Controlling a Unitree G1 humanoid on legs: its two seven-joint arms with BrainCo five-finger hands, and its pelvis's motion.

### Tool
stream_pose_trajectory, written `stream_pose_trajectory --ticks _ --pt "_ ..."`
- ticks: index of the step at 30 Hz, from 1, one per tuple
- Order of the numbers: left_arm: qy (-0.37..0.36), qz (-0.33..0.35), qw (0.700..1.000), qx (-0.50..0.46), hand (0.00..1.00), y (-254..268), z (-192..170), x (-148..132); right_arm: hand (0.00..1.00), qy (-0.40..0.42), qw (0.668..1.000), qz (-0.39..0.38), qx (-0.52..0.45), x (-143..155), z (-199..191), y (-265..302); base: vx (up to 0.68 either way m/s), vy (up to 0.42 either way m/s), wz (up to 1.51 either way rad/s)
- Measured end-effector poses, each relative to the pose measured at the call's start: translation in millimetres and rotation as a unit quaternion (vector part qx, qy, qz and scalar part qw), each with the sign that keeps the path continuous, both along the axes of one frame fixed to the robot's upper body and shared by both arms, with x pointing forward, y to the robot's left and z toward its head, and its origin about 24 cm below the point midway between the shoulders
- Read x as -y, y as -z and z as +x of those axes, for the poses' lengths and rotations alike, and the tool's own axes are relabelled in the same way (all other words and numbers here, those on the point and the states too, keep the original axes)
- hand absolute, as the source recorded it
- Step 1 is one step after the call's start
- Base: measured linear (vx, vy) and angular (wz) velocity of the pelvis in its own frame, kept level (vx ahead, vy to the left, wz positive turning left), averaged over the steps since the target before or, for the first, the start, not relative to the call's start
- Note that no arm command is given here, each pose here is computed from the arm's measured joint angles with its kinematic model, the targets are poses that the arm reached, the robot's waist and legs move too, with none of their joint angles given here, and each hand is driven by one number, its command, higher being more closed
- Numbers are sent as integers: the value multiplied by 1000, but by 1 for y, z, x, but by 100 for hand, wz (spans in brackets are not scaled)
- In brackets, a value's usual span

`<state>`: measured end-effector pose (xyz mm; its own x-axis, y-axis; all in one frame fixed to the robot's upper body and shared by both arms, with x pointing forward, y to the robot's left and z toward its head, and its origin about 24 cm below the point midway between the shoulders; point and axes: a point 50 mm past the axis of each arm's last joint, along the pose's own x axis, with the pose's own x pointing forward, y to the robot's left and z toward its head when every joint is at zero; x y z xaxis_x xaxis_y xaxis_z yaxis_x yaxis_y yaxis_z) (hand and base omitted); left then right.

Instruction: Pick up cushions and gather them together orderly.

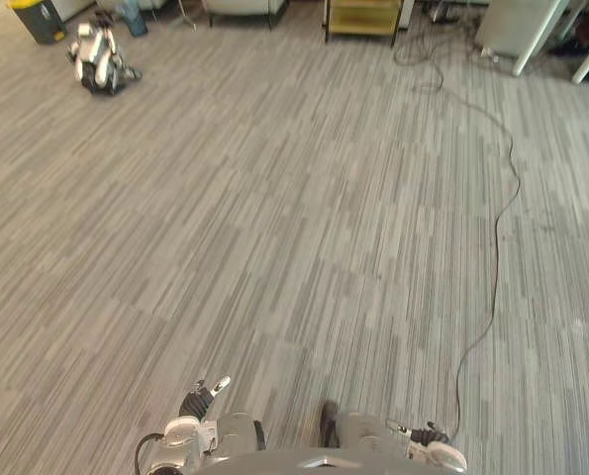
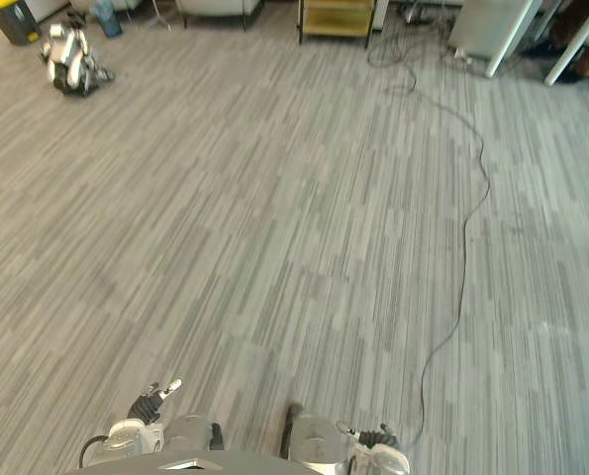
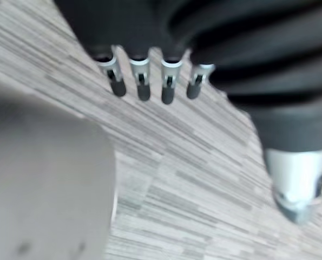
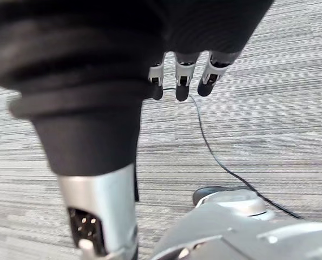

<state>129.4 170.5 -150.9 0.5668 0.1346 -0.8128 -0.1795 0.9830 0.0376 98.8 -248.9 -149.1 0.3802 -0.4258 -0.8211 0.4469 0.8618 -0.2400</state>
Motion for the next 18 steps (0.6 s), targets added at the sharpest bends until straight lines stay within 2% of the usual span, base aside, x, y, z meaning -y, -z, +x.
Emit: stream_pose_trajectory --ticks 5,10,15,18 --pt "13 2 1000 23 0 -5 8 3 0 12 1000 3 4 1 0 0 421 177 -33" --pt "21 19 999 37 0 -10 20 -10 0 0 999 33 4 -22 8 5 570 256 0" --pt "40 42 998 7 0 -6 9 -25 0 -14 999 40 4 -32 10 7 482 185 -18" --pt "56 44 997 -17 0 -1 1 -23 0 -17 999 28 5 -25 9 5 403 72 -9"
